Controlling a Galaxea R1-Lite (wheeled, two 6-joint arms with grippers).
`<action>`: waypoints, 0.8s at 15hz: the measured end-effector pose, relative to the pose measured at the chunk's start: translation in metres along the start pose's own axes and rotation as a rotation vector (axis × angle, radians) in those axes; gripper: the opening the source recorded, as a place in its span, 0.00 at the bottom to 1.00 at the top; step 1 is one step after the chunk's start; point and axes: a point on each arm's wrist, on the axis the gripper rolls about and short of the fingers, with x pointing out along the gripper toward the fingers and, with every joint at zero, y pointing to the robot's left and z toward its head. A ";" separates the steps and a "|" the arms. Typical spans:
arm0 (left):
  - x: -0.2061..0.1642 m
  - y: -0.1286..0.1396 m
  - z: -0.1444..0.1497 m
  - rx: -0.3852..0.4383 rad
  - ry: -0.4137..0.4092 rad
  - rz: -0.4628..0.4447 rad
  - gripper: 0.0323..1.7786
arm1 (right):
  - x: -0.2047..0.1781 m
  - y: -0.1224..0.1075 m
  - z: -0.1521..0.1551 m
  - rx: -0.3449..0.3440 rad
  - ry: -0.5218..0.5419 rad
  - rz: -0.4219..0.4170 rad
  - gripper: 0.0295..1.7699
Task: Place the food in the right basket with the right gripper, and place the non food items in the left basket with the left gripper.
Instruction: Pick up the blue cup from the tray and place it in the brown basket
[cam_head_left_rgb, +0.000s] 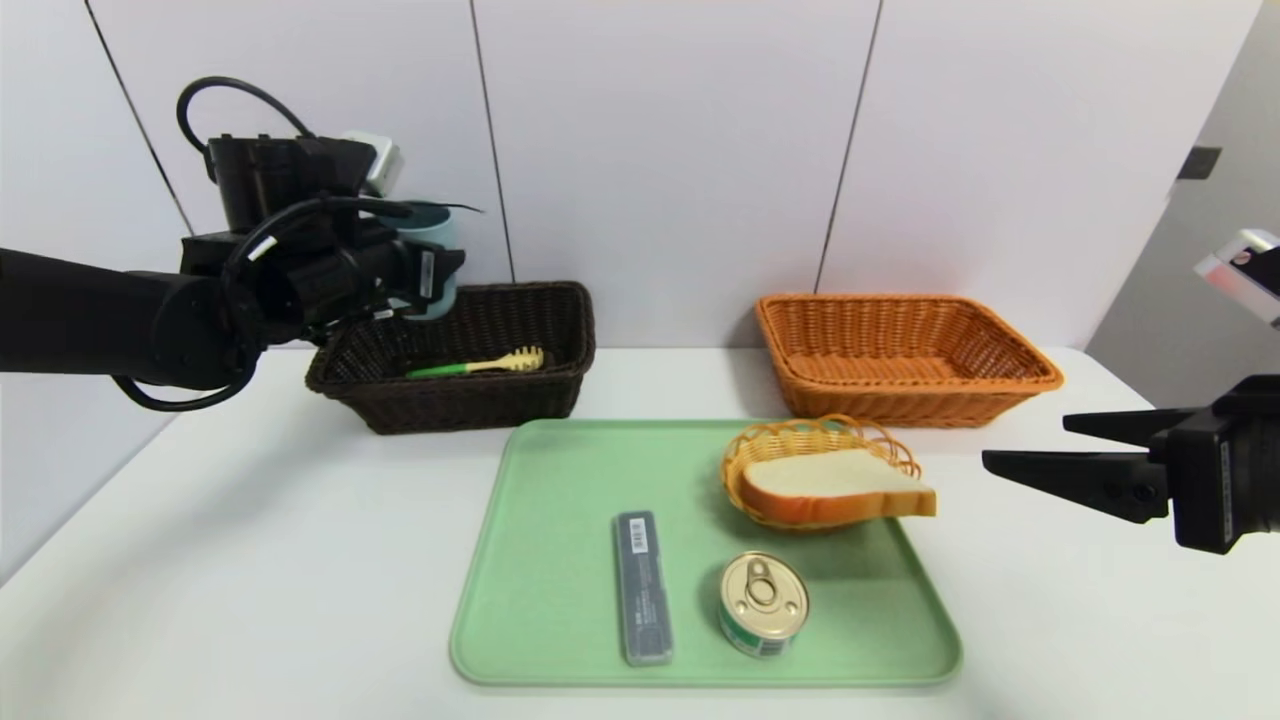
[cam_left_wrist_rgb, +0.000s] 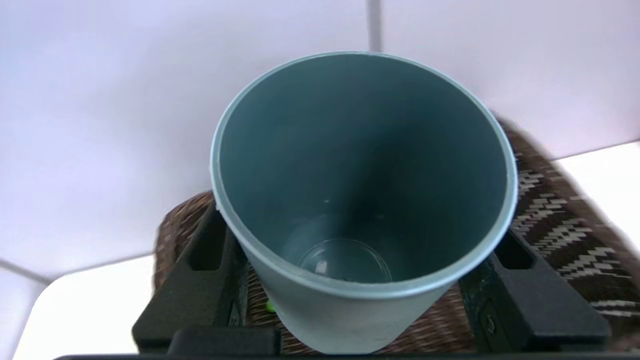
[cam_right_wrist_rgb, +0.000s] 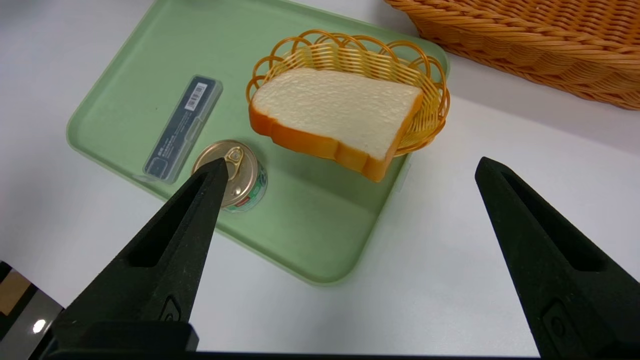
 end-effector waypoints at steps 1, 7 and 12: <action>0.005 0.005 -0.006 -0.010 0.012 0.015 0.63 | 0.000 0.000 0.000 -0.002 0.000 0.000 0.97; 0.034 0.024 -0.040 -0.051 0.040 0.068 0.63 | -0.001 0.000 0.001 -0.006 -0.004 -0.001 0.97; 0.049 0.030 -0.065 -0.077 0.090 0.074 0.63 | -0.001 0.000 0.000 -0.006 -0.002 -0.002 0.97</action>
